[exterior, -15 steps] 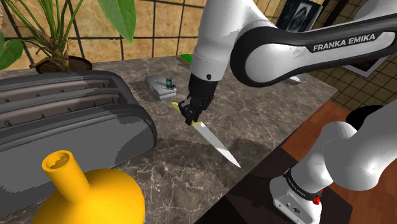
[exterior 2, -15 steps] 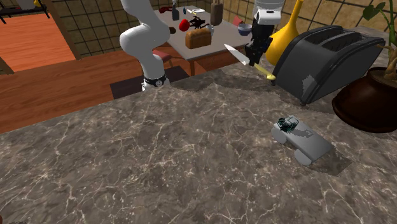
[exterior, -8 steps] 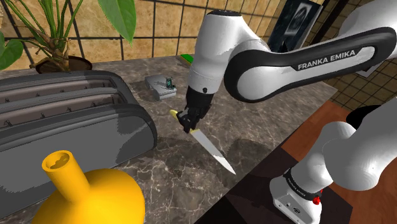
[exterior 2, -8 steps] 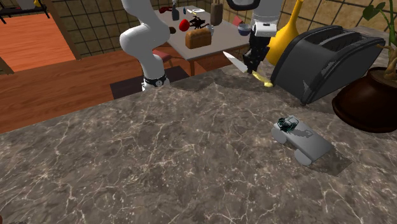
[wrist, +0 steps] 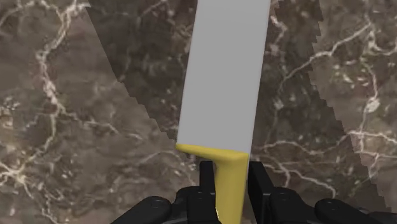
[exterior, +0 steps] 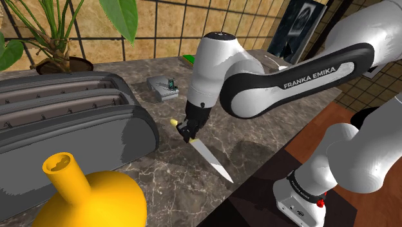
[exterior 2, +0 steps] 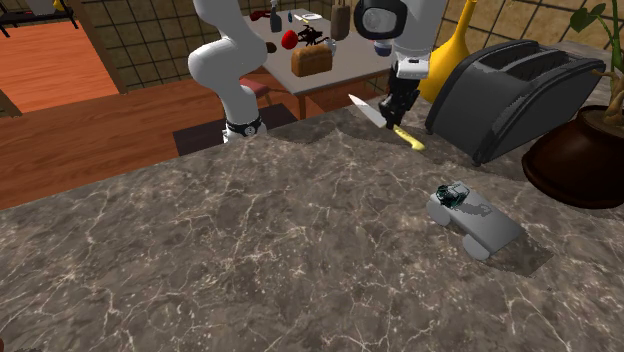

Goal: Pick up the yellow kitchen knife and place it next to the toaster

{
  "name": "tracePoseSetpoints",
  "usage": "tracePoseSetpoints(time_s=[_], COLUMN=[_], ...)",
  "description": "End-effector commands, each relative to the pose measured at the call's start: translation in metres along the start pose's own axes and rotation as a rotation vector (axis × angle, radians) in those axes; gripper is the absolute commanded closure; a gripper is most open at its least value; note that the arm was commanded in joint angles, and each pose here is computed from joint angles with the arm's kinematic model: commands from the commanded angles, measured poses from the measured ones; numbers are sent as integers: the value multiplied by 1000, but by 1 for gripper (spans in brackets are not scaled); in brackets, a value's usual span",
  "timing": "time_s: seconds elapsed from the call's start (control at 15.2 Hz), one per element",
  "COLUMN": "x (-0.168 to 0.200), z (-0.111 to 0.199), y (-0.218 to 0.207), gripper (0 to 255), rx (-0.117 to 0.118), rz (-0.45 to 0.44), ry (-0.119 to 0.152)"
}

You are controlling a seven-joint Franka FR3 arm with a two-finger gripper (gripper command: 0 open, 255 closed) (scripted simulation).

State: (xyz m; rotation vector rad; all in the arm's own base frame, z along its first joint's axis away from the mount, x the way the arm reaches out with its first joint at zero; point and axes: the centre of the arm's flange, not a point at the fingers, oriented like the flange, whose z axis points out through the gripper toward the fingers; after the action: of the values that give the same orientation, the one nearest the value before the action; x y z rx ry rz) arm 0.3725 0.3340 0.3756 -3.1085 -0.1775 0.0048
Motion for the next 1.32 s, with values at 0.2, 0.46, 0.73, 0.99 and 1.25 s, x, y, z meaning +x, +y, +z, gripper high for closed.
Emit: tracePoseSetpoints(time_s=[0.2,0.46,0.73,0.99,1.25], x=[-1,-1,-1,-1,-1], z=[22,22,22,22,-17], y=[1,1,1,1,1], gripper=[255,255,0,0,0], rx=[0,0,0,0,0], rz=[0,0,0,0,0], ry=[1,1,0,0,1])
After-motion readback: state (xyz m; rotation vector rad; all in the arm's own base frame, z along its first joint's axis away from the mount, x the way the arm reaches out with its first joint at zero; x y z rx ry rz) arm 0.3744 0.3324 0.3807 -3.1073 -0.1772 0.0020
